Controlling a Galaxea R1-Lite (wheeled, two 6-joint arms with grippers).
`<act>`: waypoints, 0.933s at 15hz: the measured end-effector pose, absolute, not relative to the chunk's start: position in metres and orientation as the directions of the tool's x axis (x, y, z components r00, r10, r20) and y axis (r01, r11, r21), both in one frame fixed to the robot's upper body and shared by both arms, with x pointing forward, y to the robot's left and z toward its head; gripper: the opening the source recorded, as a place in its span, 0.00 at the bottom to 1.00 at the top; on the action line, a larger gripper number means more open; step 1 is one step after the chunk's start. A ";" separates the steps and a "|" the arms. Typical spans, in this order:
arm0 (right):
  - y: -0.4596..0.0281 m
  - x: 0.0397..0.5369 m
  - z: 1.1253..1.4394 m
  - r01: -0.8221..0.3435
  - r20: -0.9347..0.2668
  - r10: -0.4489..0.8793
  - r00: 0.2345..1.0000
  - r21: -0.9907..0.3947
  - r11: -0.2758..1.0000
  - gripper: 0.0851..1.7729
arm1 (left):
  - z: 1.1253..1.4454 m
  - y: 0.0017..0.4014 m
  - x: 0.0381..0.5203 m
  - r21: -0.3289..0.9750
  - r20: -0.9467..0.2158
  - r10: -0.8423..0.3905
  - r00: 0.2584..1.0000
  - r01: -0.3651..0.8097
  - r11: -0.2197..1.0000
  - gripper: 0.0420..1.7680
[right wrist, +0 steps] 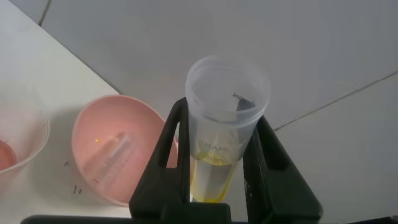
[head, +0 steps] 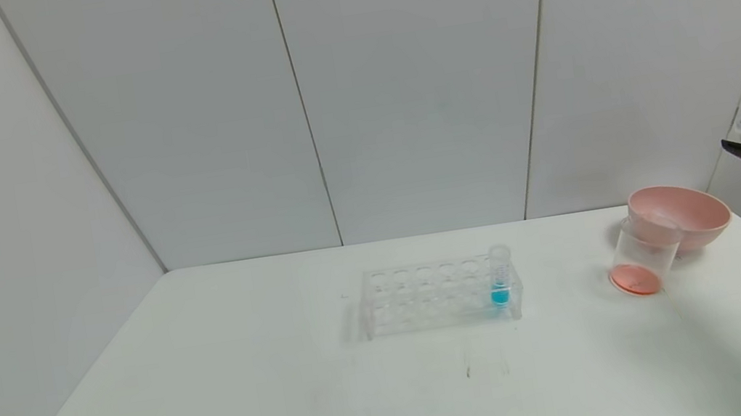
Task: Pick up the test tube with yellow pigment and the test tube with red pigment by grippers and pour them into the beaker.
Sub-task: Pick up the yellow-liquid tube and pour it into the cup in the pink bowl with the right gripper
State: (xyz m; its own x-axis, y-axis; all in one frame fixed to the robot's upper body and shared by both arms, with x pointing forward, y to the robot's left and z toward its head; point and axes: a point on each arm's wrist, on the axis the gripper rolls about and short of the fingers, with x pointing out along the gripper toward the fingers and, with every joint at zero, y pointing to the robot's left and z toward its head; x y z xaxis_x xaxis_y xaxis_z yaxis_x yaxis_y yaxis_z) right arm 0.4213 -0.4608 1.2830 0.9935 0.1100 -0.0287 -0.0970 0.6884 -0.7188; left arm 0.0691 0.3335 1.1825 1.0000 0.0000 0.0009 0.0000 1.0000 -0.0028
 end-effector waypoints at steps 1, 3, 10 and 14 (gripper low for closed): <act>-0.459 0.423 1.282 -0.102 -0.032 0.116 0.993 -0.739 0.666 0.27 | 1.182 0.334 0.069 -0.003 0.001 0.000 1.000 0.000 1.000 1.00; -0.455 0.425 1.279 -0.119 -0.038 0.142 0.989 -0.776 0.619 0.27 | 1.182 0.334 0.069 -0.003 0.001 0.000 1.000 0.000 1.000 1.00; -0.449 0.430 1.269 -0.108 -0.035 0.206 0.978 -0.929 0.353 0.27 | 1.182 0.334 0.069 -0.003 0.001 0.000 1.000 0.000 1.000 1.00; -0.441 0.435 1.262 -0.106 -0.032 0.232 0.972 -0.944 0.312 0.27 | 1.182 0.334 0.069 -0.003 0.001 0.000 1.000 0.000 1.000 1.00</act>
State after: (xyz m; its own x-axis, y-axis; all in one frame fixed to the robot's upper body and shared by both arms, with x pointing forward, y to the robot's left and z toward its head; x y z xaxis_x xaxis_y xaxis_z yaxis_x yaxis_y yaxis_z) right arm 0.4353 -0.4407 1.2618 0.9722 0.2317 -0.0324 -0.1058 0.3118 -0.9443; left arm 0.0691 0.3335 1.1825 1.0000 0.0000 0.0009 0.0000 1.0000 -0.0028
